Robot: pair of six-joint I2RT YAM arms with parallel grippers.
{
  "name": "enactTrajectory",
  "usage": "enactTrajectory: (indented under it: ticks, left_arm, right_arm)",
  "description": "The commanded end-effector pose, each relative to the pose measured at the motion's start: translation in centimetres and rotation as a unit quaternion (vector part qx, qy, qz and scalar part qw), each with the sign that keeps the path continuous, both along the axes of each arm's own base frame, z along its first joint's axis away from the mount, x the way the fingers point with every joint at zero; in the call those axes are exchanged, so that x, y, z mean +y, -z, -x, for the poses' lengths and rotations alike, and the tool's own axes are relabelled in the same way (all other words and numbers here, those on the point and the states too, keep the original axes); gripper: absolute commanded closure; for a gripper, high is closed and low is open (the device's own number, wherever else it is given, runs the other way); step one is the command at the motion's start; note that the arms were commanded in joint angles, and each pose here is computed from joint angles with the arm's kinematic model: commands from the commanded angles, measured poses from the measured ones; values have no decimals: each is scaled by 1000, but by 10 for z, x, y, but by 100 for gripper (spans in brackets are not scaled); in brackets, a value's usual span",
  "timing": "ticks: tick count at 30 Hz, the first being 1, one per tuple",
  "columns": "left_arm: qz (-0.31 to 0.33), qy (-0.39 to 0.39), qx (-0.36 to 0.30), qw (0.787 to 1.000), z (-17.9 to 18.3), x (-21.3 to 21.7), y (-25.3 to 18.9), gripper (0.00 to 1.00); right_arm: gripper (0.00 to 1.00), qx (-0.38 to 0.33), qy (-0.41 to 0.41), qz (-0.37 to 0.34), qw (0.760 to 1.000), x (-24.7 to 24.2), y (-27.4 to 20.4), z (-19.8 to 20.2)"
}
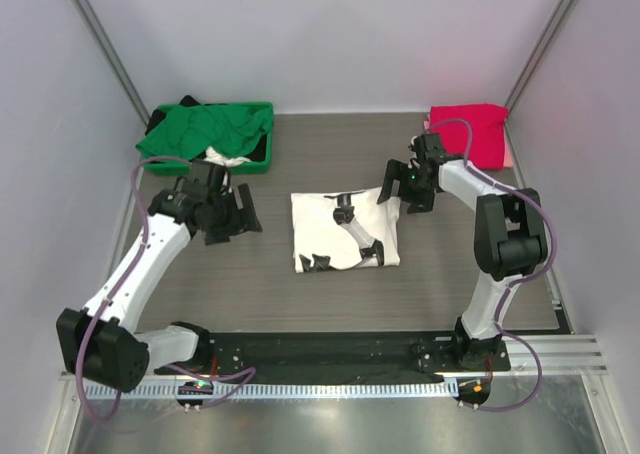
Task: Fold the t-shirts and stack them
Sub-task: Neatly place the folded tshirt to the corner
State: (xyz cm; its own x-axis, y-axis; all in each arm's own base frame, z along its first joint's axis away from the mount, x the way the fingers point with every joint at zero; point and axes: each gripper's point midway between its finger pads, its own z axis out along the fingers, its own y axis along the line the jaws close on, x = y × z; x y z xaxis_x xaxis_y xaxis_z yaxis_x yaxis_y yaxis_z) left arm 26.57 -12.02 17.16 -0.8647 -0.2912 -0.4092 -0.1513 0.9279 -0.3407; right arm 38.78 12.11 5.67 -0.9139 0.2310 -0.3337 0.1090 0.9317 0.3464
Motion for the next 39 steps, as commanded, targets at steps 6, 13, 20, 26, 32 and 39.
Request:
enactTrajectory:
  ticks: [6, 13, 20, 26, 32, 39]
  left_arm:
    - [-73, -15, -49, 996, 39, 44, 10, 15]
    - [-60, -16, -83, 995, 37, 42, 6, 14]
    - [-58, -14, -86, 994, 36, 41, 7, 14]
    - [-60, -16, -90, 994, 35, 42, 7, 14]
    - [-53, -12, -89, 995, 36, 40, 9, 14]
    - [-49, -7, -85, 995, 35, 36, 11, 14]
  right_arm:
    - [3, -39, -57, -65, 995, 31, 10, -33]
    - [16, -26, -84, -91, 992, 55, 23, -26]
    - [47, -22, -125, -154, 980, 98, 29, -9]
    - [97, -15, -130, -186, 974, 107, 31, -10]
    - [99, -43, -149, -88, 984, 77, 4, -30]
    - [99, -120, -102, 30, 987, 3, -52, -72]
